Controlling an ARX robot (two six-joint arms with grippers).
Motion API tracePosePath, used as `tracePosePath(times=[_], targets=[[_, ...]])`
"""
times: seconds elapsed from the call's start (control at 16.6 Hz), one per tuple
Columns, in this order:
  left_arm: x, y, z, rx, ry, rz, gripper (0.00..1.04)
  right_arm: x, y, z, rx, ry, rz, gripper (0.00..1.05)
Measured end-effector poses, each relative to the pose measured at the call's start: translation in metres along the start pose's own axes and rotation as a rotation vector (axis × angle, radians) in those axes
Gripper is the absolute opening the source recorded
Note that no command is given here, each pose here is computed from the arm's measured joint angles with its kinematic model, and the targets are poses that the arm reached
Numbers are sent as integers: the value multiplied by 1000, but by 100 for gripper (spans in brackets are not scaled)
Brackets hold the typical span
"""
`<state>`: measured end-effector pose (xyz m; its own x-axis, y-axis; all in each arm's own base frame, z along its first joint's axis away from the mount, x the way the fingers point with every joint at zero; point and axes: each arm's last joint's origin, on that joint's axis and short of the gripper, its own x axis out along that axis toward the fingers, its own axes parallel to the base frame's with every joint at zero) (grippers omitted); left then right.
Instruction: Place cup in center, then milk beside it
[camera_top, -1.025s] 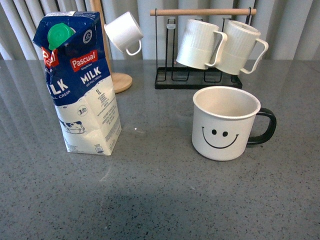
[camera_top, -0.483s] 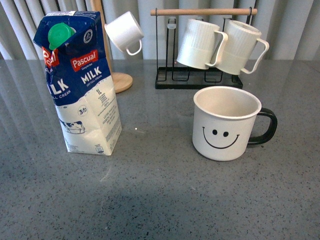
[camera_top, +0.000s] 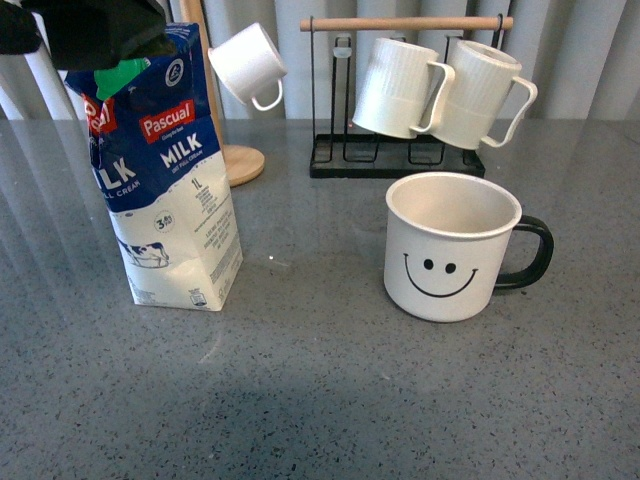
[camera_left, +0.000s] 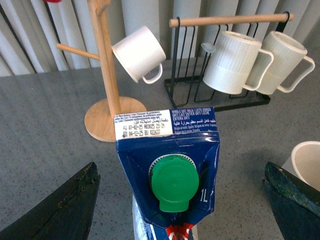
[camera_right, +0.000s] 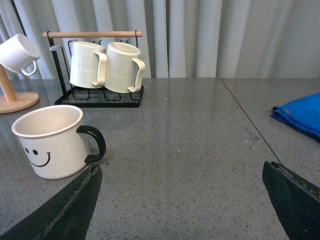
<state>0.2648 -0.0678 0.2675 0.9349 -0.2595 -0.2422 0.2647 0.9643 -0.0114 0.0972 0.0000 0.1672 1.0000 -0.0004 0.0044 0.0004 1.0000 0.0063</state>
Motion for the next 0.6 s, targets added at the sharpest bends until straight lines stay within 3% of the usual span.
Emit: tracePosePath(times=[0.48, 0.6], targets=[[37, 6, -25, -50, 86, 33, 98, 0, 0, 0, 0, 0, 0, 98], [38, 4, -22, -49, 74, 39, 76, 0, 0, 0, 0, 0, 0, 98]])
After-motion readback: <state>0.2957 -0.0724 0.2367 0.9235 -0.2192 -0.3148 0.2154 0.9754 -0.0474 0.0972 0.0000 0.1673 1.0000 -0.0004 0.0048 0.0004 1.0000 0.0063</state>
